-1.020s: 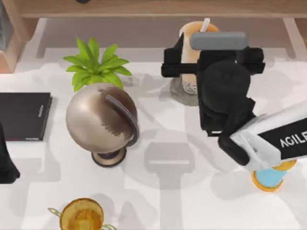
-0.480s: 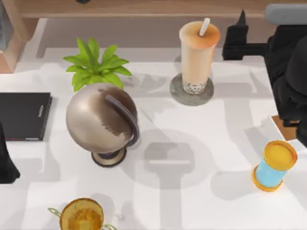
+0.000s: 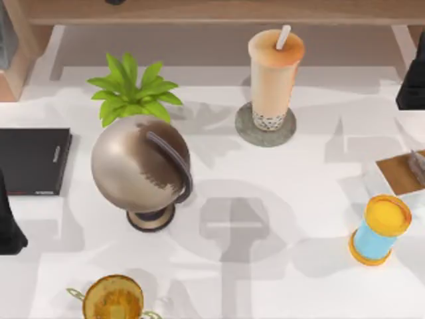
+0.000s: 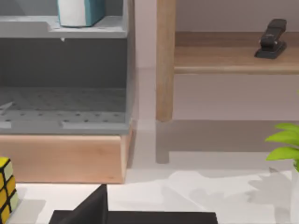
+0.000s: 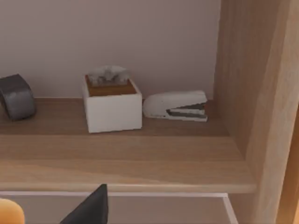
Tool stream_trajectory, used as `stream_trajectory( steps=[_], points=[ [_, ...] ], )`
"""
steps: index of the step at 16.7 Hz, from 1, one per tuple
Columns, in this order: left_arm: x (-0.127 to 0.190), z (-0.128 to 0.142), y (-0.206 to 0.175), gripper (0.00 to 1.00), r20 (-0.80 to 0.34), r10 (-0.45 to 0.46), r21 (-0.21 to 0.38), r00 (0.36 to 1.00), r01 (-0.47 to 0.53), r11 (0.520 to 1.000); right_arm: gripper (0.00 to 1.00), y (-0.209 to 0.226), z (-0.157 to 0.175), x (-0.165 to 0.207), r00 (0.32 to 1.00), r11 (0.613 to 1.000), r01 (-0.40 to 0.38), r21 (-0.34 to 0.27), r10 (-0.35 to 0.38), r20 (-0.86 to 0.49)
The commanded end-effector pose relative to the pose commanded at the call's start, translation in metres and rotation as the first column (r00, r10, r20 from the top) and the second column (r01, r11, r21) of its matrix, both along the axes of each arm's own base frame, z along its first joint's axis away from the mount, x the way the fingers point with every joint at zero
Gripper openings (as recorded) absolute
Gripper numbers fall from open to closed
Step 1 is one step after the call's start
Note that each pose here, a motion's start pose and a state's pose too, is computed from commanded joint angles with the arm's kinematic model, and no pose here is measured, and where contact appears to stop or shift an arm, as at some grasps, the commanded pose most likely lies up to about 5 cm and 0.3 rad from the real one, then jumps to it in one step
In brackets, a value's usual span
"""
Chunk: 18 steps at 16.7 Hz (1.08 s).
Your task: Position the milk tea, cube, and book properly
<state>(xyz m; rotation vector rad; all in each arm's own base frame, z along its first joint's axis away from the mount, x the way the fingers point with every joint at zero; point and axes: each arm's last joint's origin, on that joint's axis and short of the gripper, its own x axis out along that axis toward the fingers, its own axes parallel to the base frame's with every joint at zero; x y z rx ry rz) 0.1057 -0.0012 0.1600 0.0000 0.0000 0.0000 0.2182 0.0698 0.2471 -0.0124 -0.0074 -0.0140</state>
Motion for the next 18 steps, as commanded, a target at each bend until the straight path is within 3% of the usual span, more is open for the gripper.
stream_trajectory(
  steps=[7,11,18],
  points=[
    [0.000,0.000,0.000,1.00,0.000,0.000,0.000,1.000,0.000,1.000,1.00,-0.043,-0.014,-0.061,1.000,1.000,-0.004,0.008,0.004,0.017],
    [0.000,0.000,0.000,1.00,0.000,0.000,0.000,1.000,0.000,1.000,1.00,-0.060,-0.040,-0.096,0.999,1.000,-0.008,0.012,0.007,0.040],
    [0.000,0.000,0.000,1.00,0.000,0.000,0.000,1.000,0.000,1.000,1.00,-0.071,-0.087,-0.112,1.000,1.000,-0.014,0.012,0.014,-0.007]
  ],
)
